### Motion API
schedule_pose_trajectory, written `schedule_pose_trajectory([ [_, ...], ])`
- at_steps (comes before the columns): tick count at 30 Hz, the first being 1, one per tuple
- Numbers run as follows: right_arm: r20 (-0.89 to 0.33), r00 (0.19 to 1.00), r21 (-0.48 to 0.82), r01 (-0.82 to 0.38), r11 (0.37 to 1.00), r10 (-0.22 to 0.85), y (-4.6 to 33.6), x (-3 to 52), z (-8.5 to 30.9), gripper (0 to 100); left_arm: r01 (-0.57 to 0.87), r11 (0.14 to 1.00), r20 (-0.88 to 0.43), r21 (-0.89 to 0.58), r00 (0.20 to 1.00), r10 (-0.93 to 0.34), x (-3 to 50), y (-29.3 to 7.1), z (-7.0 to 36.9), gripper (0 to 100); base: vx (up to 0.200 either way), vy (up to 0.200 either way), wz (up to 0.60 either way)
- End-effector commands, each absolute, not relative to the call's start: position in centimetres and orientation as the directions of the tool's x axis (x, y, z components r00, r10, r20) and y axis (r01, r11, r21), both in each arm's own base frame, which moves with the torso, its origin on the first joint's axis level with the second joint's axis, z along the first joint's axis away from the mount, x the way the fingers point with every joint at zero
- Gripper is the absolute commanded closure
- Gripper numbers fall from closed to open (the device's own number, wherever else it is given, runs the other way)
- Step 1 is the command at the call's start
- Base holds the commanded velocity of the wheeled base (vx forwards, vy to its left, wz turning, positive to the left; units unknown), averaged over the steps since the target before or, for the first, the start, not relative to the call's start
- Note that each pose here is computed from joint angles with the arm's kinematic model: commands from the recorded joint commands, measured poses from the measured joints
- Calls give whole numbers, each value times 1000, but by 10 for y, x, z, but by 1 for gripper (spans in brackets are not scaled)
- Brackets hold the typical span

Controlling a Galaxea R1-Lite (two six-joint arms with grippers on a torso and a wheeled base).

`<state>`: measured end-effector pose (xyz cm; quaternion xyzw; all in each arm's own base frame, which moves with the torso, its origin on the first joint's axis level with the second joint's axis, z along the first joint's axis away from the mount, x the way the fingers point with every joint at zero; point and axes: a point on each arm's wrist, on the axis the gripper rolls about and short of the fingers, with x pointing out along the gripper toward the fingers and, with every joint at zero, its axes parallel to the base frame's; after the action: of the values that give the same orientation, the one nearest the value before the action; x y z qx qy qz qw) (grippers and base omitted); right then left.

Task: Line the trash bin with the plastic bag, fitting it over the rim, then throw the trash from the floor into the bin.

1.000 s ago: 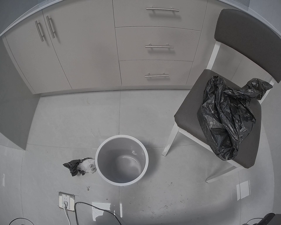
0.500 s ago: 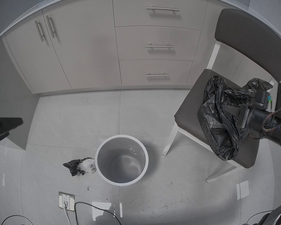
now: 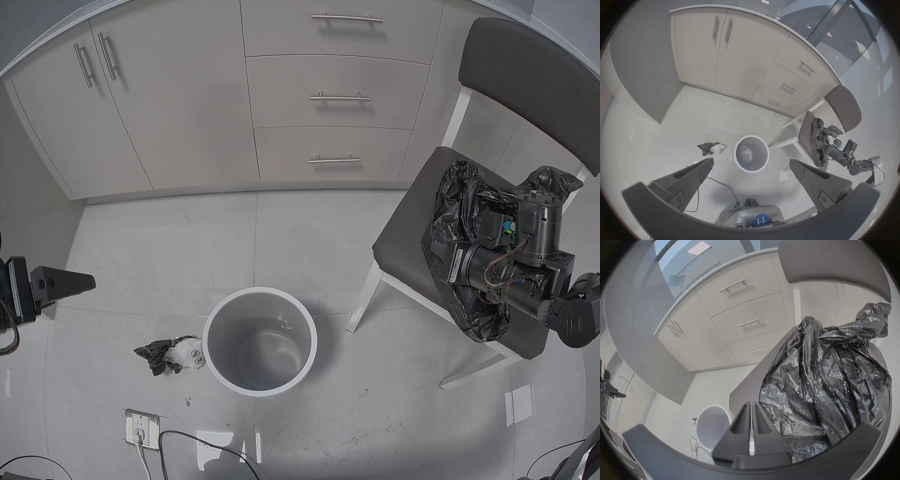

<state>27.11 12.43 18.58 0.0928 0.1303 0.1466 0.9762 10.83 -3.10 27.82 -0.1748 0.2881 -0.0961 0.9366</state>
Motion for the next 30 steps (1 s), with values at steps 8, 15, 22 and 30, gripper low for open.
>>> schedule_pose_trajectory([
  [8,-220,951,199,-175,964,218,94,231,228,100,81,921,-505,-381,816,-281,108,-31,277,0,0,0,0],
  [15,-315,937,179,-99,979,152,74,221,205,100,80,921,-513,-381,810,-283,110,-32,275,0,0,0,0],
  [22,-372,919,165,-71,984,128,74,235,191,100,87,919,-494,-385,822,-285,115,-33,274,0,0,0,0],
  [30,-440,889,145,-69,987,126,75,228,170,100,78,921,-511,-382,813,-281,118,-34,270,0,0,0,0],
])
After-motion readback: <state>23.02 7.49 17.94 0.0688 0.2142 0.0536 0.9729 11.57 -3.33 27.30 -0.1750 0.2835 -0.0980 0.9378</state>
